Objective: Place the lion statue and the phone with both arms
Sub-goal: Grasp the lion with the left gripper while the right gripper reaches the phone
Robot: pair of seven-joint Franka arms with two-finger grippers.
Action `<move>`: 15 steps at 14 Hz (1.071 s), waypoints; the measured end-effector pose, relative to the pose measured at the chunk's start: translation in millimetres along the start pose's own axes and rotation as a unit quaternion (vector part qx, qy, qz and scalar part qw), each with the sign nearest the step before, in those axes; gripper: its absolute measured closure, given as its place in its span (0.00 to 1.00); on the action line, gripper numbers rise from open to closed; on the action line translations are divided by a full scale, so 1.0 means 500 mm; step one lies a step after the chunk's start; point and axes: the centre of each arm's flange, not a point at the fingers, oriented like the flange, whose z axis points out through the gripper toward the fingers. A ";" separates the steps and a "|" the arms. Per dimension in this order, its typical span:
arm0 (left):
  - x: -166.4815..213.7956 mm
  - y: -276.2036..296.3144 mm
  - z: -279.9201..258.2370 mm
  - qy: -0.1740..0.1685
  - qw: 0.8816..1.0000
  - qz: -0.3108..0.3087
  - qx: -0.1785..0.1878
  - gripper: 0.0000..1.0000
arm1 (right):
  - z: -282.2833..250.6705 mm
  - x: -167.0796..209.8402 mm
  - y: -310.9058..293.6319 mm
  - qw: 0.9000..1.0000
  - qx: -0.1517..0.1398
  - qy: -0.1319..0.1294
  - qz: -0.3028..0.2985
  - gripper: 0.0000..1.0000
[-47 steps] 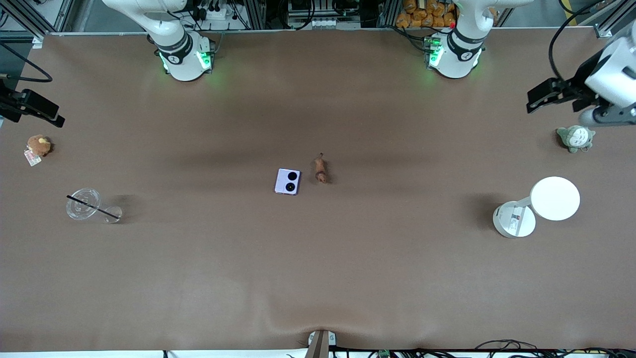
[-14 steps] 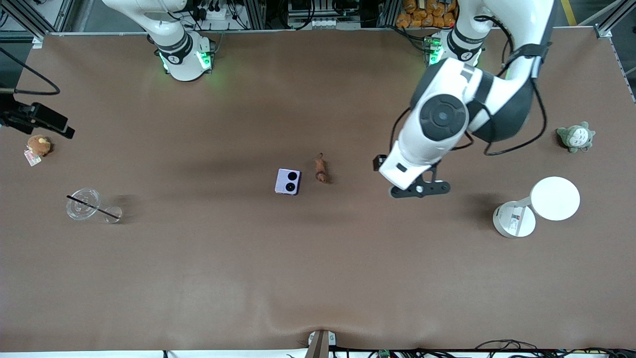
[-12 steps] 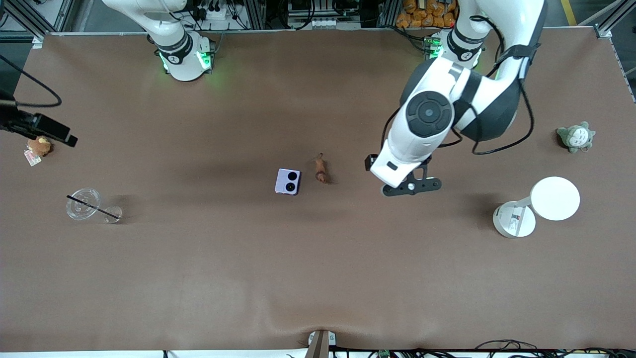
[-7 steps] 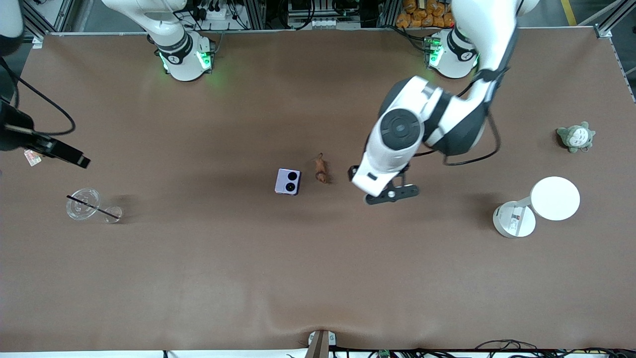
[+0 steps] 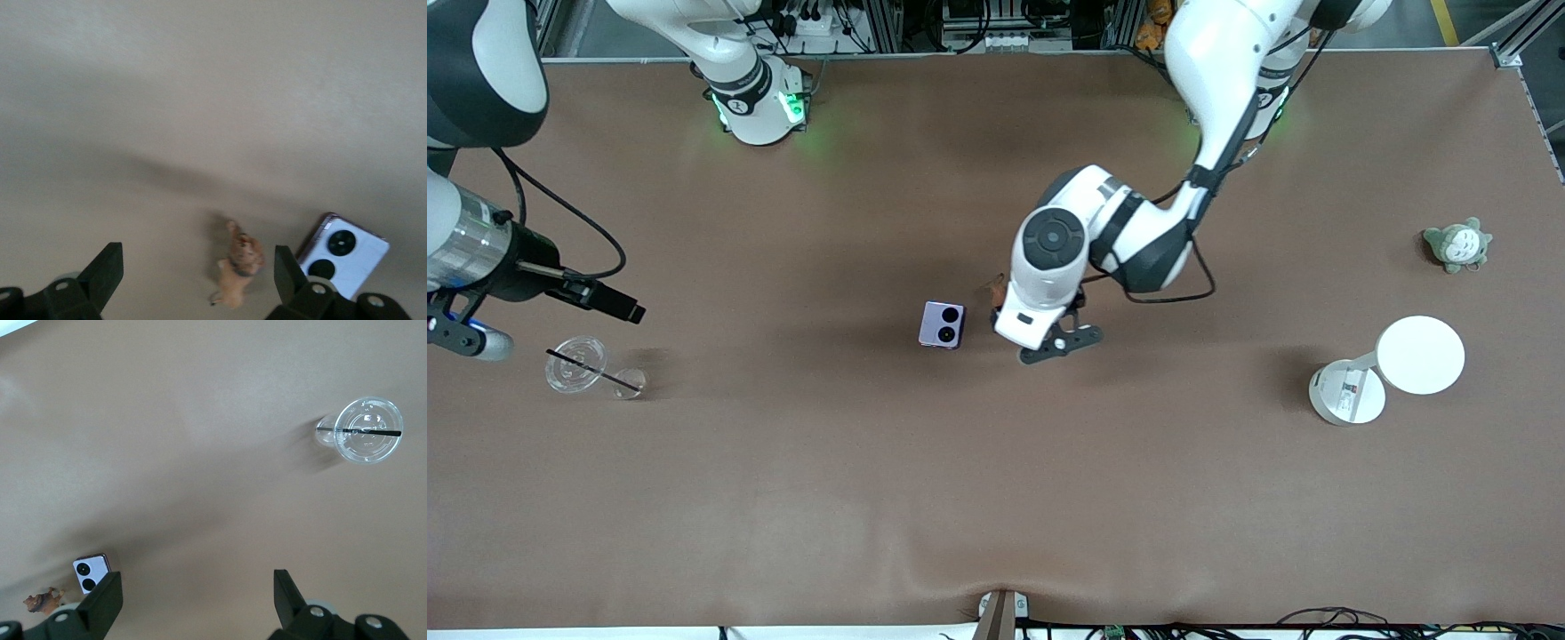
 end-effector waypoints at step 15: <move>-0.116 0.057 0.208 0.014 0.997 0.070 0.041 0.53 | 0.379 -0.001 -0.277 0.994 -0.033 -0.055 -0.093 0.00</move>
